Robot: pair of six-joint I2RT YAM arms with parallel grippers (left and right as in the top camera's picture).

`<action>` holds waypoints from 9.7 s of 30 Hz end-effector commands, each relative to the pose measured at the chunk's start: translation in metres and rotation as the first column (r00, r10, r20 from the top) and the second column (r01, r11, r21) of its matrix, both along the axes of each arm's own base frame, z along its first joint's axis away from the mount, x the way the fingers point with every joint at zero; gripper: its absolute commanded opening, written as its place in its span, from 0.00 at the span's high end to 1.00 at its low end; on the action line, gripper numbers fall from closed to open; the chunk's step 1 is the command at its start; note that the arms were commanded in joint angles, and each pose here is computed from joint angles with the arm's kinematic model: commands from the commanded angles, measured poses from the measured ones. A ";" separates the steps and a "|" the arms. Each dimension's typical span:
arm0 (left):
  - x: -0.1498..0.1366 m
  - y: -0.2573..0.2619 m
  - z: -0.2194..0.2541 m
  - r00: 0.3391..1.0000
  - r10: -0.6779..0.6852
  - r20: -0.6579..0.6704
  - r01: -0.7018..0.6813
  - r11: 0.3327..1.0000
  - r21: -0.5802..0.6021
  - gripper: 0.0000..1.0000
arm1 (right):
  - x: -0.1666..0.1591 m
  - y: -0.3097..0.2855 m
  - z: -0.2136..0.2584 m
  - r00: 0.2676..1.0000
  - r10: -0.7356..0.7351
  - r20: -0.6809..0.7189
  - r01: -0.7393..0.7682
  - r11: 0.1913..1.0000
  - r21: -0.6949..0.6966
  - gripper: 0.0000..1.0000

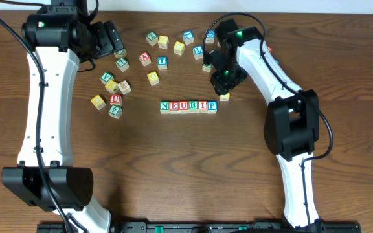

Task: Spell out NEURIPS

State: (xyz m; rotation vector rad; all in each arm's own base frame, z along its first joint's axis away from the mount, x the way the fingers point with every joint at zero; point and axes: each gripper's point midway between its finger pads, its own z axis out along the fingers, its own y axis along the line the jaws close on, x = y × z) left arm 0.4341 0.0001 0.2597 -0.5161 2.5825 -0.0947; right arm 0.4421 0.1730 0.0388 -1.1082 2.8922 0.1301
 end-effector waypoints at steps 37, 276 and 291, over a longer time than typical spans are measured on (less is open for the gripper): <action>0.000 0.004 -0.006 1.000 0.001 -0.017 -0.001 1.000 0.016 0.02 | 0.004 -0.015 -0.018 0.950 0.306 0.054 -0.307 0.952 -0.004 0.40; 0.000 0.004 -0.006 1.000 0.001 -0.017 -0.001 1.000 0.016 0.02 | -0.026 -0.024 -0.024 0.801 -0.592 -0.087 0.582 0.805 -0.113 0.77; 0.000 0.004 -0.006 1.000 0.001 -0.017 -0.001 1.000 0.016 0.02 | -0.029 -0.007 -0.024 0.818 -0.567 -0.100 0.560 0.824 -0.088 0.76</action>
